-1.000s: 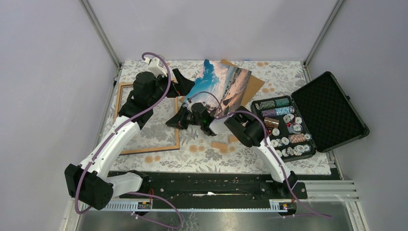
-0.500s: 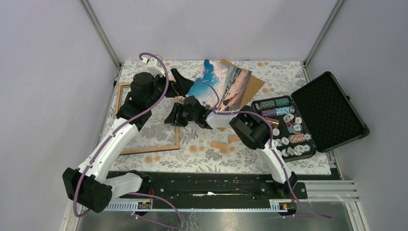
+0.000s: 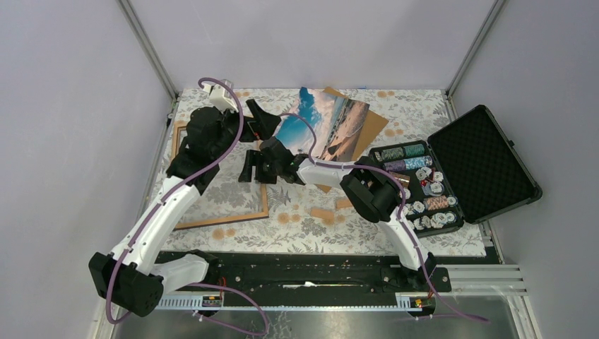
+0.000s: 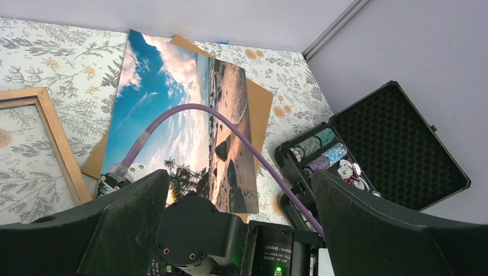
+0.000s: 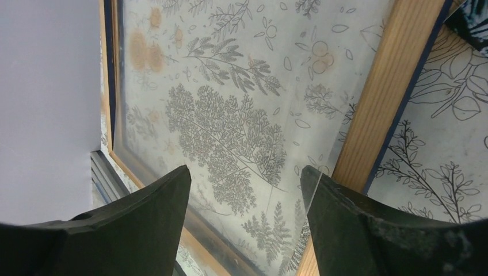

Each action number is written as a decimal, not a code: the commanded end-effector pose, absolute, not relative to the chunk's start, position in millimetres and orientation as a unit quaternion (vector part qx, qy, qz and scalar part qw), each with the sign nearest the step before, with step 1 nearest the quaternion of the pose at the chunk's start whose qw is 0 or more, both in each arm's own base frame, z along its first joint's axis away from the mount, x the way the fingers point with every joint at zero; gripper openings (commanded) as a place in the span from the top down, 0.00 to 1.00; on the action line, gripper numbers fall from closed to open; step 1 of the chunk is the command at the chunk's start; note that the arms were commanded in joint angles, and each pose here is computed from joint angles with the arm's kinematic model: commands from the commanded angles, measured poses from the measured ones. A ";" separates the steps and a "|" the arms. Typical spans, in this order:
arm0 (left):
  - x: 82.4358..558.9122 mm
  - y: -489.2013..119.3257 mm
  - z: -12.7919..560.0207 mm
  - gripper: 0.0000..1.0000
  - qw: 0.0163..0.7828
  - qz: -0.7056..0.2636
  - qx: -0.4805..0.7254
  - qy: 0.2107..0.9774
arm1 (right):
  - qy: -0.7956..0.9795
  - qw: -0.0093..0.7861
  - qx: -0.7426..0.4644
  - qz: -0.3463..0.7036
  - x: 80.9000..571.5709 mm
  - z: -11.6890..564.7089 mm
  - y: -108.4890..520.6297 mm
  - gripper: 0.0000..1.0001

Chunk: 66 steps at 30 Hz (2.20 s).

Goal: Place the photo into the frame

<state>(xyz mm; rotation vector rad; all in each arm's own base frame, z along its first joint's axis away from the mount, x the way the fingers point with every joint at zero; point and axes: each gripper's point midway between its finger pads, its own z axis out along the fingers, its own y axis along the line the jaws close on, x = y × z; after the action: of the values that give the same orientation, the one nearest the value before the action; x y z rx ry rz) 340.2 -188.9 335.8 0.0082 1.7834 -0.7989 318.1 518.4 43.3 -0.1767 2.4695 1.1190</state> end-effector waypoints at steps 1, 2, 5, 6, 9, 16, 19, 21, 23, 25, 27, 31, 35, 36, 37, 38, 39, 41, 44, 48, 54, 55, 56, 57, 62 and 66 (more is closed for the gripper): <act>337.1 -181.4 365.1 0.01 0.597 -0.341 0.008 0.726 | 0.905 0.225 -0.080 0.353 313.9 55.3 508.5 0.21; 336.9 -180.4 365.7 0.01 0.597 -0.343 0.007 0.725 | 0.905 0.227 -0.080 0.352 314.6 56.8 510.0 0.21; 336.8 -178.3 368.5 0.01 0.596 -0.349 0.003 0.723 | 0.905 0.228 -0.072 0.352 317.0 56.1 512.6 0.27; 336.7 -178.2 368.9 0.01 0.595 -0.352 0.002 0.722 | 0.905 0.228 -0.069 0.353 317.0 56.4 514.4 0.28; 336.2 -175.9 371.2 0.01 0.597 -0.356 0.000 0.719 | 0.904 0.238 -0.067 0.348 316.2 59.4 519.3 0.28; 336.0 -169.3 375.8 0.01 0.598 -0.363 -0.009 0.714 | 0.923 0.264 -0.076 0.270 321.4 60.0 509.9 0.20; 334.9 -163.2 381.1 0.01 0.606 -0.362 -0.015 0.708 | 0.925 0.270 -0.089 0.251 320.7 61.1 508.8 0.16; 334.2 -157.3 385.9 0.01 0.613 -0.359 -0.020 0.703 | 0.923 0.276 -0.101 0.248 317.3 65.8 511.9 0.13; 333.9 -150.7 389.6 0.01 0.621 -0.353 -0.025 0.699 | 0.922 0.280 -0.108 0.243 316.2 71.1 512.9 0.11; 334.6 -143.5 392.2 0.01 0.627 -0.348 -0.033 0.696 | 0.923 0.285 -0.115 0.233 315.9 75.5 512.0 0.09; 334.5 -140.7 393.2 0.01 0.628 -0.348 -0.036 0.695 | 0.923 0.291 -0.120 0.221 317.8 81.6 510.3 0.06; 334.8 -138.3 394.2 0.01 0.628 -0.353 -0.039 0.692 | 0.928 0.295 -0.127 0.190 317.3 86.6 499.6 0.04; 335.5 -136.6 394.7 0.01 0.629 -0.353 -0.040 0.692 | 0.926 0.304 -0.133 0.182 314.5 100.0 487.1 0.02; 335.6 -136.5 394.5 0.01 0.629 -0.352 -0.041 0.692 | 0.924 0.301 -0.142 0.187 311.1 101.0 486.7 0.03; 335.5 -136.2 394.7 0.01 0.630 -0.352 -0.042 0.691 | 0.921 0.297 -0.153 0.202 306.3 104.3 489.0 0.05; 335.8 -136.3 394.3 0.01 0.629 -0.352 -0.042 0.692 | 0.917 0.291 -0.163 0.219 300.7 105.3 491.5 0.07; 336.0 -136.6 394.0 0.01 0.628 -0.353 -0.041 0.692 | 0.913 0.283 -0.171 0.239 293.9 106.3 494.7 0.10; 336.8 -136.7 392.7 0.01 0.626 -0.354 -0.043 0.694 | 0.910 0.267 -0.170 0.267 281.2 104.2 495.2 0.19; 338.4 -136.7 390.3 0.01 0.623 -0.354 -0.044 0.696 | 0.908 0.237 -0.160 0.307 260.7 100.0 497.1 0.26; 339.5 -137.0 388.9 0.01 0.621 -0.357 -0.045 0.696 | 0.904 0.221 -0.174 0.323 234.4 96.4 500.4 0.31; 340.3 -137.6 387.6 0.01 0.618 -0.359 -0.047 0.698 | 0.898 0.192 -0.187 0.349 204.1 78.5 514.7 0.38; 340.8 -137.4 387.3 0.01 0.618 -0.359 -0.047 0.698 | 0.900 0.188 -0.185 0.348 203.4 72.5 516.3 0.39; 340.4 -137.3 388.2 0.01 0.619 -0.359 -0.047 0.697 | 0.901 0.184 -0.184 0.348 202.7 68.7 518.2 0.40; 340.3 -137.2 387.5 0.01 0.618 -0.358 -0.047 0.698 | 0.902 0.182 -0.183 0.347 204.1 64.2 519.4 0.40; 340.1 -137.1 388.0 0.01 0.619 -0.359 -0.047 0.697 | 0.904 0.192 -0.180 0.336 213.3 52.0 527.4 0.39; 339.2 -137.2 389.1 0.01 0.619 -0.360 -0.046 0.696 | 0.907 0.198 -0.178 0.325 221.5 42.2 532.2 0.38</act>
<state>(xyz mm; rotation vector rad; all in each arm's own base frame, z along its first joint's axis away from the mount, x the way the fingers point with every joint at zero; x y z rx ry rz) 339.4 -136.4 375.8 -0.1299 1.6574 -0.8088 208.0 522.0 46.8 -0.5231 2.5630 0.9313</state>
